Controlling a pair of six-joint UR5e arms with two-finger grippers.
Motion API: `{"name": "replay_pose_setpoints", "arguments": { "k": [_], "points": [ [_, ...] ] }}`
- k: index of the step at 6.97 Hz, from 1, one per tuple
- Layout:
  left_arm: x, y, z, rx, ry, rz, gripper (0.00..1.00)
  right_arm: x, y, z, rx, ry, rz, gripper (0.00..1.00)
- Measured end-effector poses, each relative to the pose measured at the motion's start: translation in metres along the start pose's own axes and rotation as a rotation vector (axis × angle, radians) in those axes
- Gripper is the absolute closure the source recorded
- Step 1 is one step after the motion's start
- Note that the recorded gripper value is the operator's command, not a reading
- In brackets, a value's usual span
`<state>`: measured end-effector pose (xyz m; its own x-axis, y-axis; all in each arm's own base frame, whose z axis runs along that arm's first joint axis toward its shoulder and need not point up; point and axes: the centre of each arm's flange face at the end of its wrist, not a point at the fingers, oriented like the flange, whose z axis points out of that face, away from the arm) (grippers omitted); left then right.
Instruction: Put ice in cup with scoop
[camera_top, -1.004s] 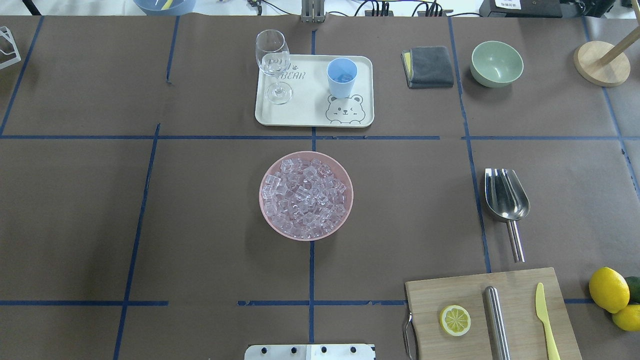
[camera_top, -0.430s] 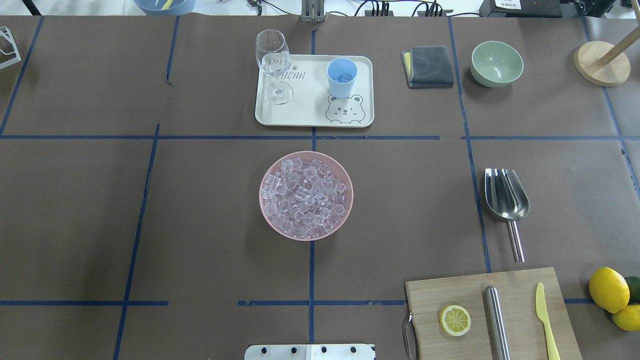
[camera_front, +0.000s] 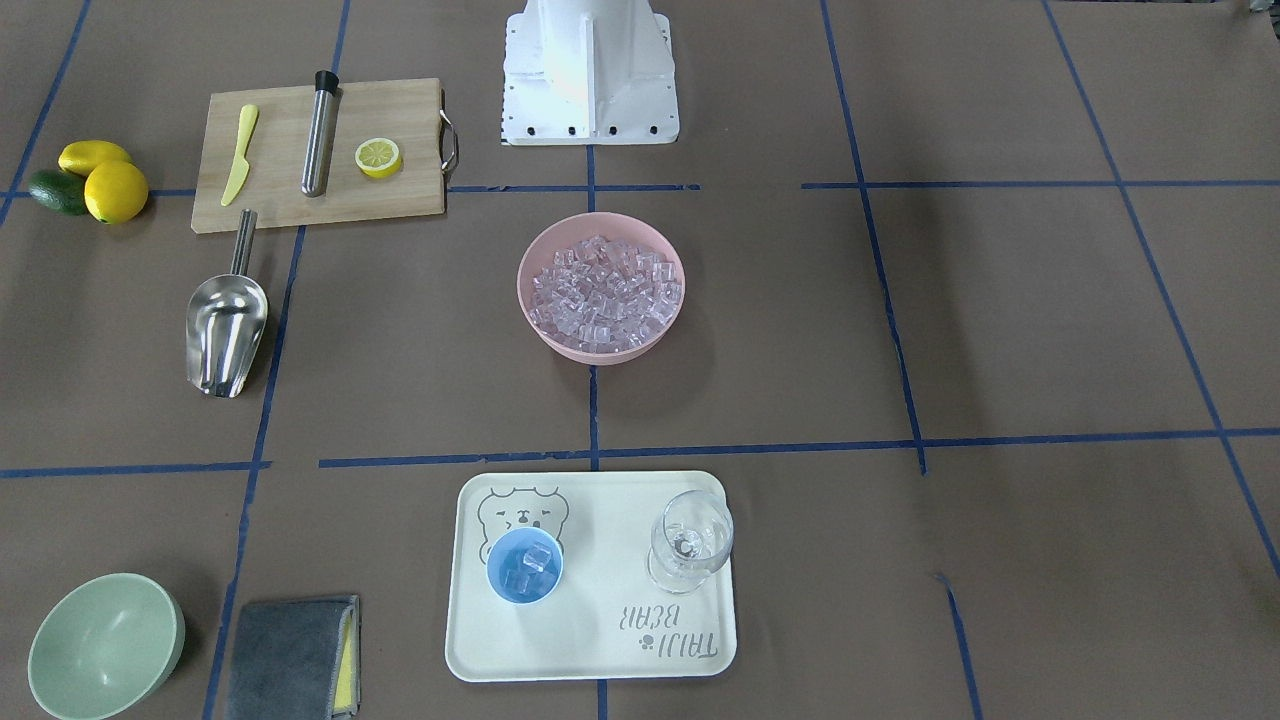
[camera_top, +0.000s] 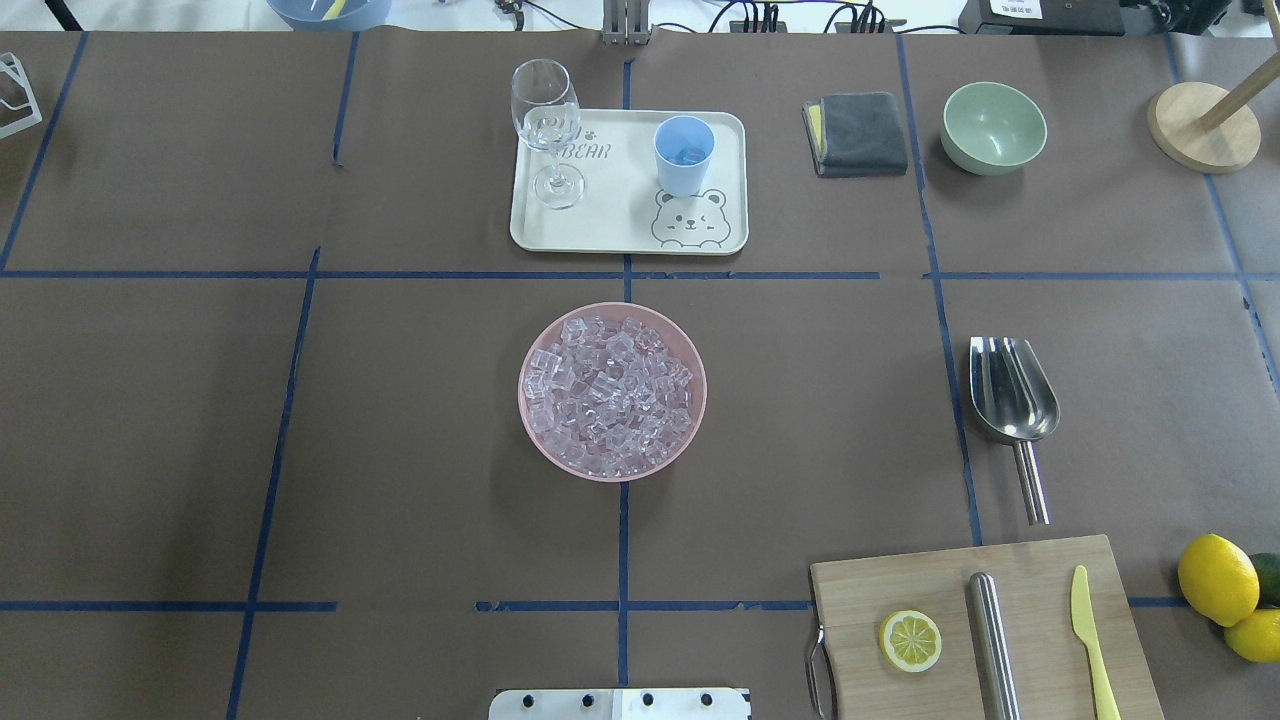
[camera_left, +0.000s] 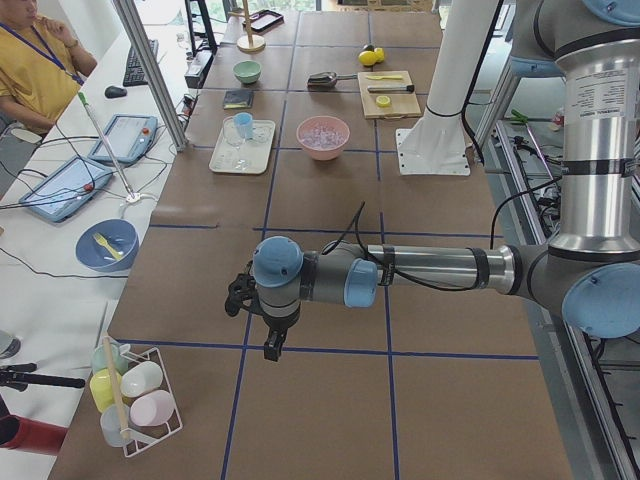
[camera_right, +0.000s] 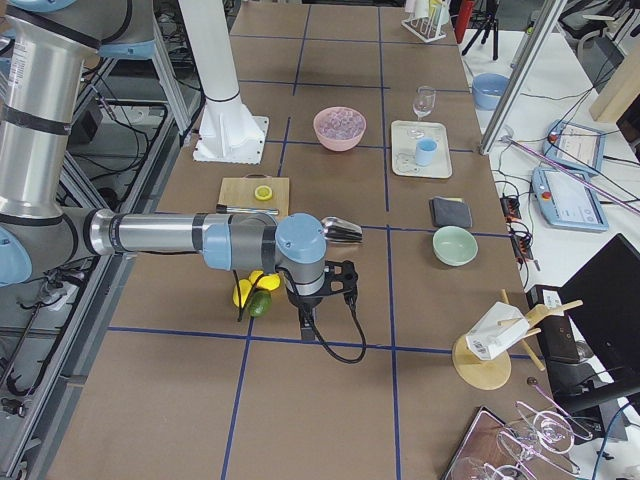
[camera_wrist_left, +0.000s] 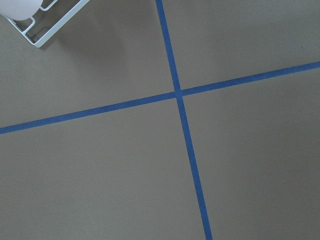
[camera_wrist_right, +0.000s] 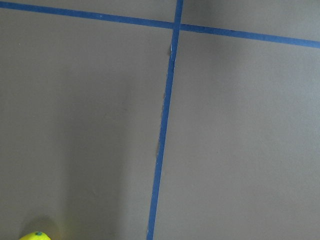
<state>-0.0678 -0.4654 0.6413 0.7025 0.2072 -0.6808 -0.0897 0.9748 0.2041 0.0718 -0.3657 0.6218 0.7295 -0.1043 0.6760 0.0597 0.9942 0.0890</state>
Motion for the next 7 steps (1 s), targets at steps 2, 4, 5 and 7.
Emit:
{"name": "replay_pose_setpoints", "arguments": {
  "k": [2,4,5,7],
  "points": [
    [0.0004,0.0000,-0.0001,0.000,0.000,0.001,0.00,-0.0001,-0.0002,-0.0001,0.002,0.000,0.038,0.00],
    [0.0005,0.0000,0.0000,0.000,0.000,0.001,0.00,-0.0001,-0.0003,-0.0001,0.003,0.000,0.049,0.00],
    [0.0000,0.0003,0.0005,-0.001,0.000,-0.001,0.00,-0.0001,-0.0002,-0.0001,0.003,0.000,0.051,0.00],
    [-0.0006,0.0007,0.0012,-0.003,0.001,-0.002,0.00,-0.0001,-0.0003,-0.0001,0.003,0.000,0.052,0.00]
  ]
}}
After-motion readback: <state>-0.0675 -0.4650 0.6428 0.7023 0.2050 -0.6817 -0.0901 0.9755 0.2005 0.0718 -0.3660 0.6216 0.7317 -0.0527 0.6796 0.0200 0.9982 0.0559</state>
